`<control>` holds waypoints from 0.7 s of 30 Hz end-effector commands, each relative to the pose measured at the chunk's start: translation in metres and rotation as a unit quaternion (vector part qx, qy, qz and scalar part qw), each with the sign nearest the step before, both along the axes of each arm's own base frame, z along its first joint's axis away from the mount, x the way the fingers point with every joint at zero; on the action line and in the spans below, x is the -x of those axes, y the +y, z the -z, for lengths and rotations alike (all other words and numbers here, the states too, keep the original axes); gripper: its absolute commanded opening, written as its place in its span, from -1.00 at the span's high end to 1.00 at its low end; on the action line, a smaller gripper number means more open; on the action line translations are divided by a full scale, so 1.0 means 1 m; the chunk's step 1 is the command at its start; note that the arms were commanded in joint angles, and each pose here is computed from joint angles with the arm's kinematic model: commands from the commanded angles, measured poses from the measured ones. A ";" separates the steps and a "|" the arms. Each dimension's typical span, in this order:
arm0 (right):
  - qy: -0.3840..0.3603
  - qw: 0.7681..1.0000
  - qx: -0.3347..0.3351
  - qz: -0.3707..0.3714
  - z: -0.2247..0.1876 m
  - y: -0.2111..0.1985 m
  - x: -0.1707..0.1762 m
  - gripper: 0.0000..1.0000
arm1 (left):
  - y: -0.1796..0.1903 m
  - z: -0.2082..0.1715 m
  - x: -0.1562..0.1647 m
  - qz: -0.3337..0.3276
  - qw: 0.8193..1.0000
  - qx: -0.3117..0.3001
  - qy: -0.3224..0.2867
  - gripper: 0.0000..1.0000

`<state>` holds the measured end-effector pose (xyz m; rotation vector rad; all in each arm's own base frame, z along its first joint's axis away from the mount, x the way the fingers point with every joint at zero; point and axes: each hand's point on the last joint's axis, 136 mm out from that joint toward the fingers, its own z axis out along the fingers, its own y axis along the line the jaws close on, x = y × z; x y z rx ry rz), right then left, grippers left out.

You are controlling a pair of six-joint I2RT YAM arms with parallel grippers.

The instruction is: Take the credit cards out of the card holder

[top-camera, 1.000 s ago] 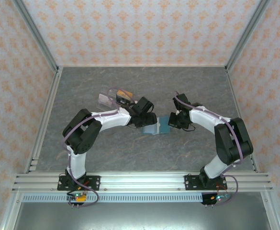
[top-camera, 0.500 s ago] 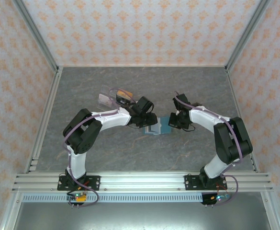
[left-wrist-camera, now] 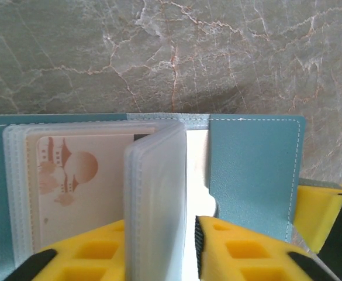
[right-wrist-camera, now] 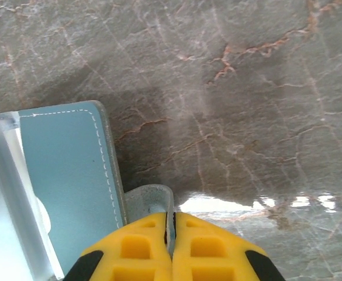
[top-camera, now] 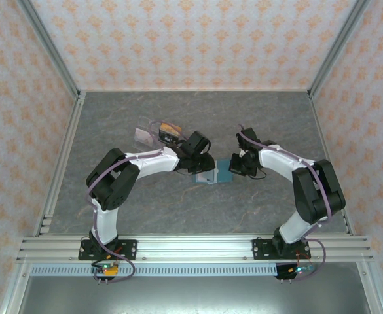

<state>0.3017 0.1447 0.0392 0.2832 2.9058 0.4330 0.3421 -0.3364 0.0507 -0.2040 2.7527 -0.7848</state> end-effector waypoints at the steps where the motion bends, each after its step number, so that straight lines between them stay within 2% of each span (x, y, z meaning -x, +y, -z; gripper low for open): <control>1: 0.007 0.999 -0.044 -0.014 -0.001 0.015 0.001 0.91 | 0.012 -0.021 0.001 0.000 1.000 -0.016 -0.024 0.56; 6: 0.009 0.994 -0.099 -0.046 -0.011 0.043 0.007 0.88 | 0.031 -0.034 0.007 0.006 0.998 -0.056 -0.040 0.68; 8: 0.011 0.993 -0.105 -0.050 -0.014 0.047 0.008 0.74 | 0.029 -0.037 0.008 0.010 0.998 -0.047 -0.041 0.65; 15: -0.009 0.999 -0.047 -0.012 -0.017 0.023 0.001 0.39 | -0.001 -0.034 0.011 0.029 0.999 0.028 -0.020 0.16; 21: -0.036 0.999 -0.015 0.038 -0.024 -0.003 -0.006 0.32 | -0.007 -0.031 0.008 0.036 0.999 0.033 -0.014 0.00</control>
